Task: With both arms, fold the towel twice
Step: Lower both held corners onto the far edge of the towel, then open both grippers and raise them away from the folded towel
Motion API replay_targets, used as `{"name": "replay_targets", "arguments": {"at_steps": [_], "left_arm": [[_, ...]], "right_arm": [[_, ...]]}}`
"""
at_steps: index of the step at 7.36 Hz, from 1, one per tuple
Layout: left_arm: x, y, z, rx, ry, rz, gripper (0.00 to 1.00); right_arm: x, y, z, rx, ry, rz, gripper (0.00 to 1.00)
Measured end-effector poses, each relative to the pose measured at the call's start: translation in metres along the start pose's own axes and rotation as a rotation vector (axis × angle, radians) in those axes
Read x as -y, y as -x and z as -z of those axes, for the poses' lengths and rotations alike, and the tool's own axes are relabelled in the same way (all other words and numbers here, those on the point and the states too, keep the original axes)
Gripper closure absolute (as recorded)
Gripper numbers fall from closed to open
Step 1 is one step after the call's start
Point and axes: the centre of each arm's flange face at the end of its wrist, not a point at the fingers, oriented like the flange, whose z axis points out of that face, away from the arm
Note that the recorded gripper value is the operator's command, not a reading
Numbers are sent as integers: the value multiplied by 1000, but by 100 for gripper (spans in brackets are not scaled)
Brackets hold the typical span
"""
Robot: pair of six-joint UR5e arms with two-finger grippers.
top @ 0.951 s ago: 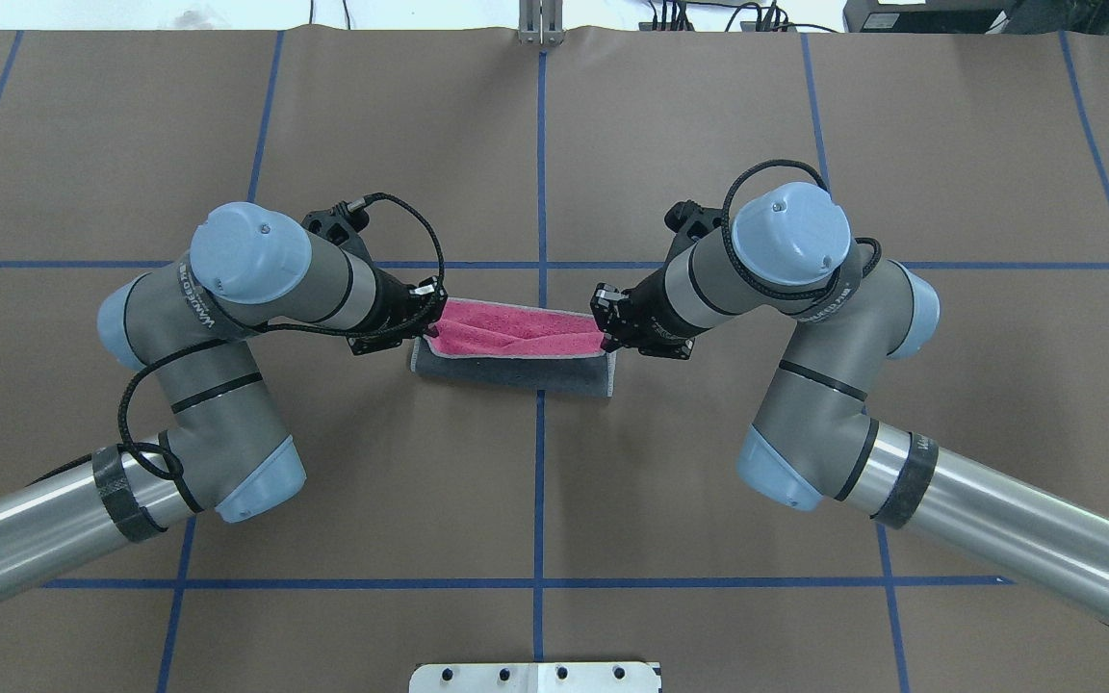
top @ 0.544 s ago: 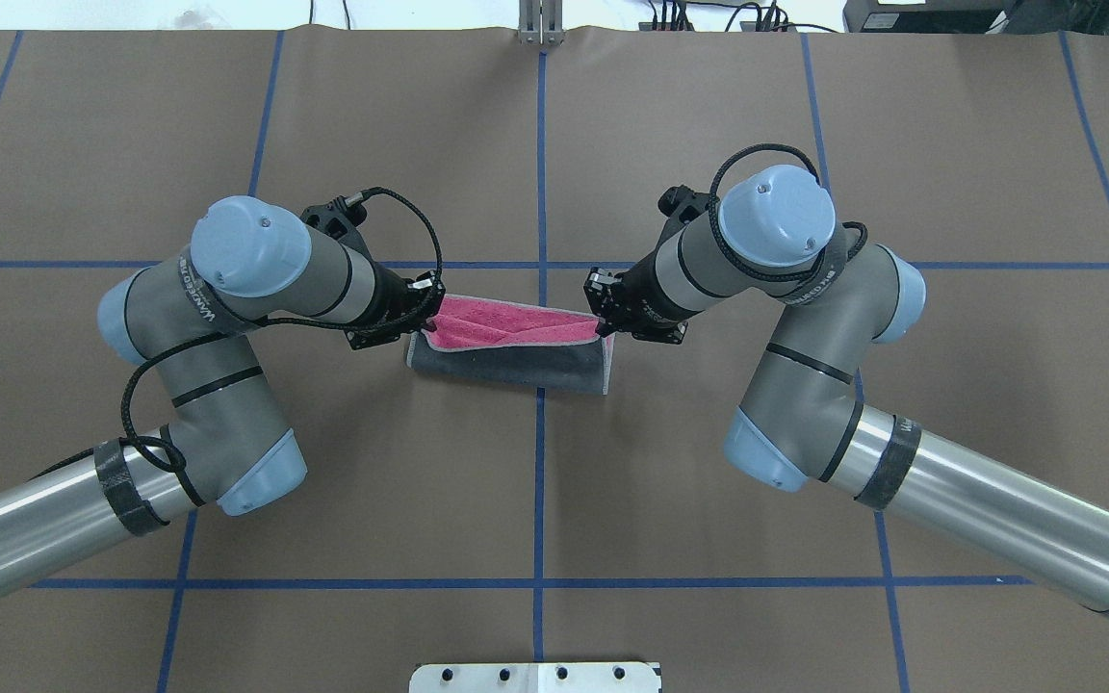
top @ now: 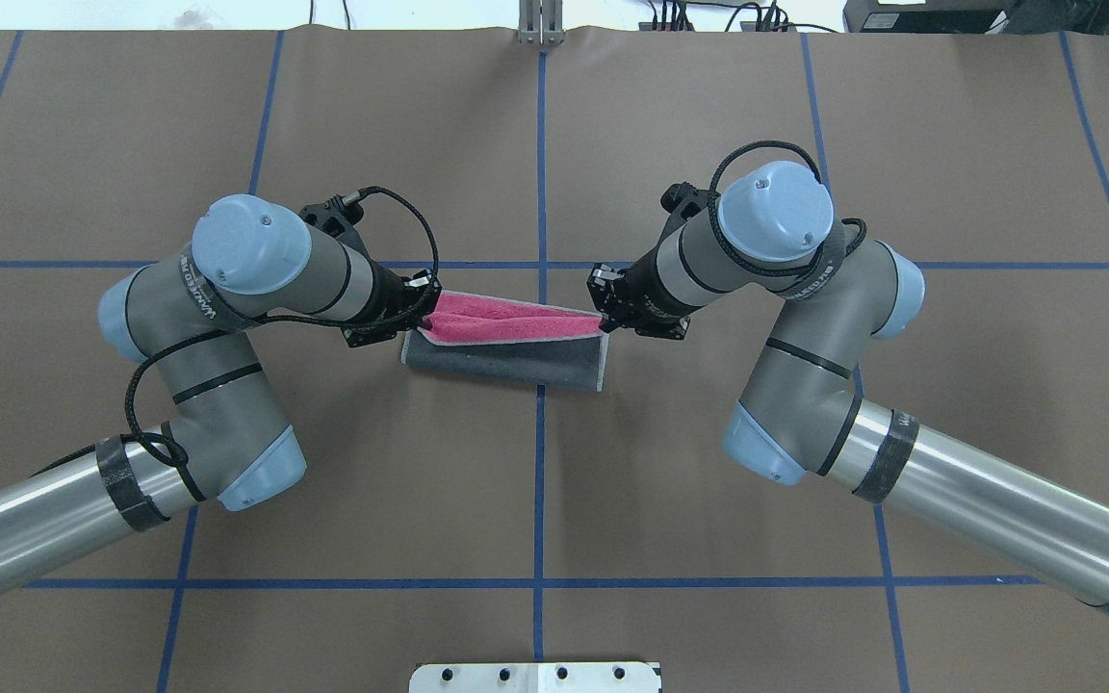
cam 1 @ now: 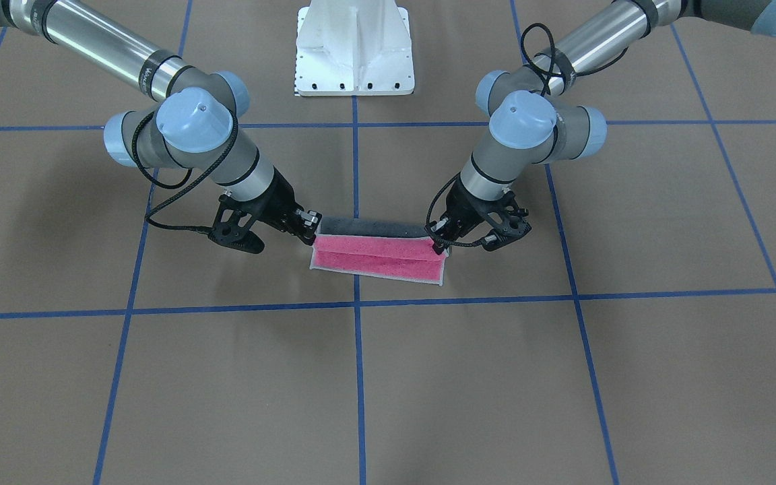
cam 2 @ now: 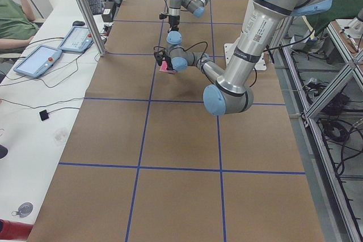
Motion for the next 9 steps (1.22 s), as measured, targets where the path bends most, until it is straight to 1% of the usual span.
{"name": "replay_targets", "arguments": {"at_steps": [2, 3, 4, 5, 6, 9], "left_arm": [[3, 1, 0, 1, -4, 3, 100], [4, -1, 1, -1, -5, 3, 51], [5, -3, 3, -6, -5, 3, 1], [4, -4, 4, -11, -5, 1, 0], [4, -7, 5, -15, -5, -1, 0], [2, -13, 4, -18, -4, -1, 0]], "right_arm": [[0, 0, 0, 0, 0, -1, 100], [1, 0, 0, -1, -1, -1, 100], [0, 1, 0, 1, 0, 0, 87], [0, 3, 0, 4, 1, 2, 7], [-1, 5, 1, 8, 2, 4, 1], [9, 9, 13, 23, -9, -1, 1]]}}
